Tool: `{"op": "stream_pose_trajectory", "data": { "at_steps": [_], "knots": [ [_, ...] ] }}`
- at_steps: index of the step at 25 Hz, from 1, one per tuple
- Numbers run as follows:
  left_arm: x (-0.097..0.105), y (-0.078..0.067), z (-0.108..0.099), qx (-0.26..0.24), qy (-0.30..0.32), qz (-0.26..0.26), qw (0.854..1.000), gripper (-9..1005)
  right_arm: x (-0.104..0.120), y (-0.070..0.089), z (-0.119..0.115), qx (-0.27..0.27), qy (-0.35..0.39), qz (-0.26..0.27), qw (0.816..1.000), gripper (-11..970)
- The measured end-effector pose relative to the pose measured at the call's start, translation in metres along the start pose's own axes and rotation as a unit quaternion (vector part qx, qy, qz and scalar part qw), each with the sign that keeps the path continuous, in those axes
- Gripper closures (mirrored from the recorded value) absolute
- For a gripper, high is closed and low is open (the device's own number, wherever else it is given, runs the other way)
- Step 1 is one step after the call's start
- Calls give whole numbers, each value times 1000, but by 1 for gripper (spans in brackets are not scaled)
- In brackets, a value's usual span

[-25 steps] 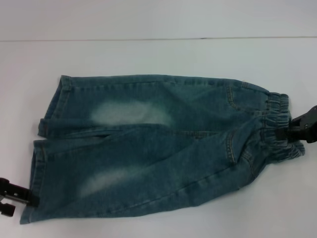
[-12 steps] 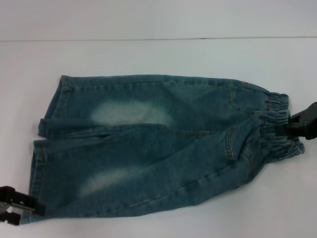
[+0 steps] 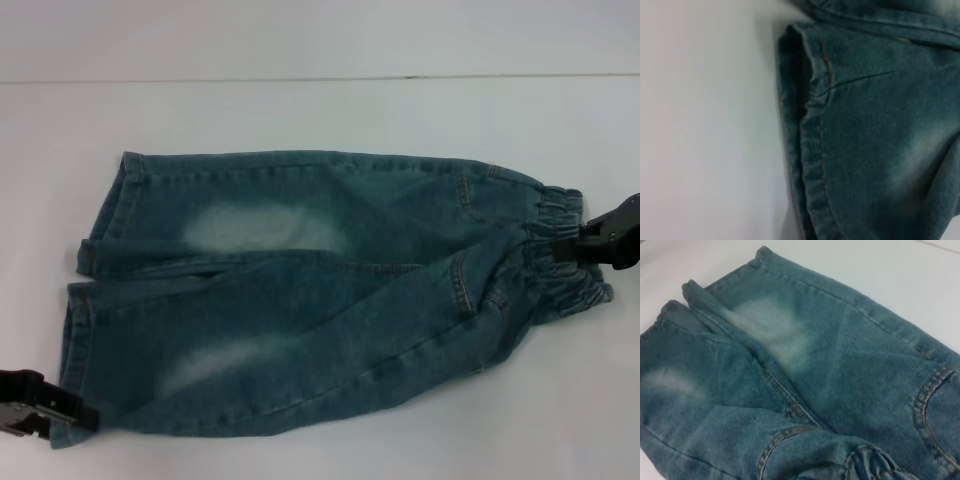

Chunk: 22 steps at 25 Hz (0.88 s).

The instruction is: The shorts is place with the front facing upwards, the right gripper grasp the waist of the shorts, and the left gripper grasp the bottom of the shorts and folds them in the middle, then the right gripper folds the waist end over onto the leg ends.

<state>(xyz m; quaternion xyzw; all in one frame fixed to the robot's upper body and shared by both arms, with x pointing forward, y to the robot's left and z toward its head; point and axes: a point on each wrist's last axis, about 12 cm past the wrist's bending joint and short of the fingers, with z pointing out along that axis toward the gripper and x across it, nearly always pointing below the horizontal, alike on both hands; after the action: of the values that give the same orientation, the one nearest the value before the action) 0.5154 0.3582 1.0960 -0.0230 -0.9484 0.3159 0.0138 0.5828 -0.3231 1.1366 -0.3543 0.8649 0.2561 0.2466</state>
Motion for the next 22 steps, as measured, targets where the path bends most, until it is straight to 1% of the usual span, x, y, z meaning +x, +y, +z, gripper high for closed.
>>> {"op": "stream_pose_trajectory", "data": {
  "at_steps": [14,19,22],
  "knots": [
    [1,-1,2,7,4,21,1000,768,-1,1,2,-3,1,0,1000,917],
    [0,-2,2,9,3,27,1000,989,0,1,2,-3,1,0,1000,917],
    [0,-3,2,12,0,30,999,991,0,1,3,-3,0,-1,1000,918]
  ]
}}
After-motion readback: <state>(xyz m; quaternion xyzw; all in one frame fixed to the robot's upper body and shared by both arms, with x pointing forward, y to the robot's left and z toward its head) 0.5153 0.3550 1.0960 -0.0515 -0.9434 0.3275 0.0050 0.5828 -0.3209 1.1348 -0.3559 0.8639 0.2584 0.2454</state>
